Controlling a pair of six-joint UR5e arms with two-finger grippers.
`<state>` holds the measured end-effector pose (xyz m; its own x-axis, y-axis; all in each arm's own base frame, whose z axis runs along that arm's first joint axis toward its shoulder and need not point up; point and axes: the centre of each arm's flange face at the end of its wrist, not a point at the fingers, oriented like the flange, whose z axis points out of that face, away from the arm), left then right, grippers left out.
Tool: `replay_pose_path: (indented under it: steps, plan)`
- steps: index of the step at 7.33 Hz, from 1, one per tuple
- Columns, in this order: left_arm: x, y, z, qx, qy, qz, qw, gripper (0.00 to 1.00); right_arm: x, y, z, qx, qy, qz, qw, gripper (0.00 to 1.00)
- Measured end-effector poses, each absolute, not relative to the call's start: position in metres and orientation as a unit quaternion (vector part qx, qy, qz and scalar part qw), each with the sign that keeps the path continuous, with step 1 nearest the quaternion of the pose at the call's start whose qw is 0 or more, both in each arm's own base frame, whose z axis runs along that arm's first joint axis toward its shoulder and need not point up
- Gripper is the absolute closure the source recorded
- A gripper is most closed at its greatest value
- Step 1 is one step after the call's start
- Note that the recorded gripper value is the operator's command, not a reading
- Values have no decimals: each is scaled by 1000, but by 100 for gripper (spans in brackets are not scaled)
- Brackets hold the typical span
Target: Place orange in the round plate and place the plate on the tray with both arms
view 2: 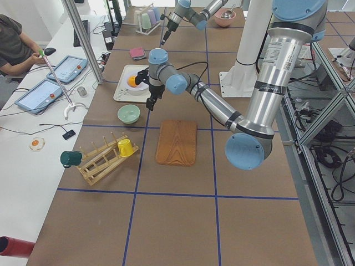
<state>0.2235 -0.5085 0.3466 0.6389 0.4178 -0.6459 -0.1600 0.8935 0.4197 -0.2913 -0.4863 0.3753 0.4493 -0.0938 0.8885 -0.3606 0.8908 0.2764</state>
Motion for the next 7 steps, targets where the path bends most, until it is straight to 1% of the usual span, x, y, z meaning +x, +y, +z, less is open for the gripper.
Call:
replay_pose_path:
  steps: [1,2,4,6,7]
  plan:
    - [206,-508,360,173,381,180,890,1,-220,-491,422,216,-497,6,841,1]
    - [185,-507,378,181,368,200,890,1,-159,-481,472,214,-468,-62,855,1]
    - [142,-502,422,185,337,251,888,1,-74,-458,553,200,-400,-168,879,1]
    - [84,-503,481,160,333,283,885,1,-18,-452,593,164,-362,-230,888,1]
    - [56,-509,513,142,367,274,878,0,-5,-451,599,152,-357,-244,889,1]
